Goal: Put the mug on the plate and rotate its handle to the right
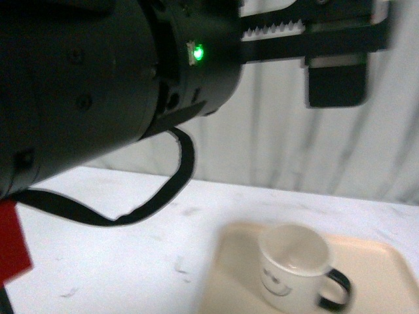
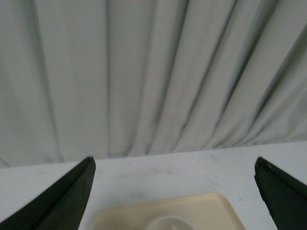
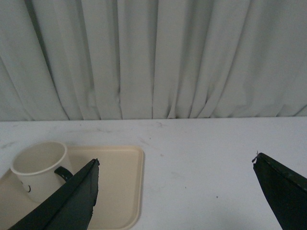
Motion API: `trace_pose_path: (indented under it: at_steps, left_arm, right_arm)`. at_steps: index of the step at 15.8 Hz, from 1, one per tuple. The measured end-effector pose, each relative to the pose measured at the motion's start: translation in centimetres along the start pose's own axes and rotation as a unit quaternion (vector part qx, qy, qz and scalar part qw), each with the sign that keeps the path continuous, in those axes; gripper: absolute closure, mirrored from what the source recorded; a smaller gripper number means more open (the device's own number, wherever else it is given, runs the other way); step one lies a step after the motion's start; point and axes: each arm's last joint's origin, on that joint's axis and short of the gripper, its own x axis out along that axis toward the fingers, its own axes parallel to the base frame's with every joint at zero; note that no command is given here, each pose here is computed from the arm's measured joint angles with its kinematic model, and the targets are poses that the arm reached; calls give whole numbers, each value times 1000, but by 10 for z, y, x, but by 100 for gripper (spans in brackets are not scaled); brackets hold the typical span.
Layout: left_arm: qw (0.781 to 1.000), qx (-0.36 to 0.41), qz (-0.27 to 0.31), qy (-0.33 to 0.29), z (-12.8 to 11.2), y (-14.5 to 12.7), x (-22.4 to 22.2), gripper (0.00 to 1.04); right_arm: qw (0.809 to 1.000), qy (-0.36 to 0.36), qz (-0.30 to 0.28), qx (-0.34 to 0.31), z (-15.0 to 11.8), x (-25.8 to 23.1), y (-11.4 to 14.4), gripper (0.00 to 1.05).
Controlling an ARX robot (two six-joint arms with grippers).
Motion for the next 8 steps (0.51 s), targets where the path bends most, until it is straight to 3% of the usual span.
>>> trace_pose_path:
  at_steps: [2, 4, 8]
  left_arm:
    - [993, 49, 104, 20, 5, 21, -23, 25]
    - [989, 58, 136, 19, -4, 48, -45, 39]
    - [990, 55, 133, 10, -22, 86, -84, 81]
  right_arm:
    - [1000, -2, 0, 0, 0, 0, 0, 6]
    - [1000, -1, -2, 1, 0, 0, 0, 6]
    - [1000, -2, 0, 2, 0, 0, 0, 6]
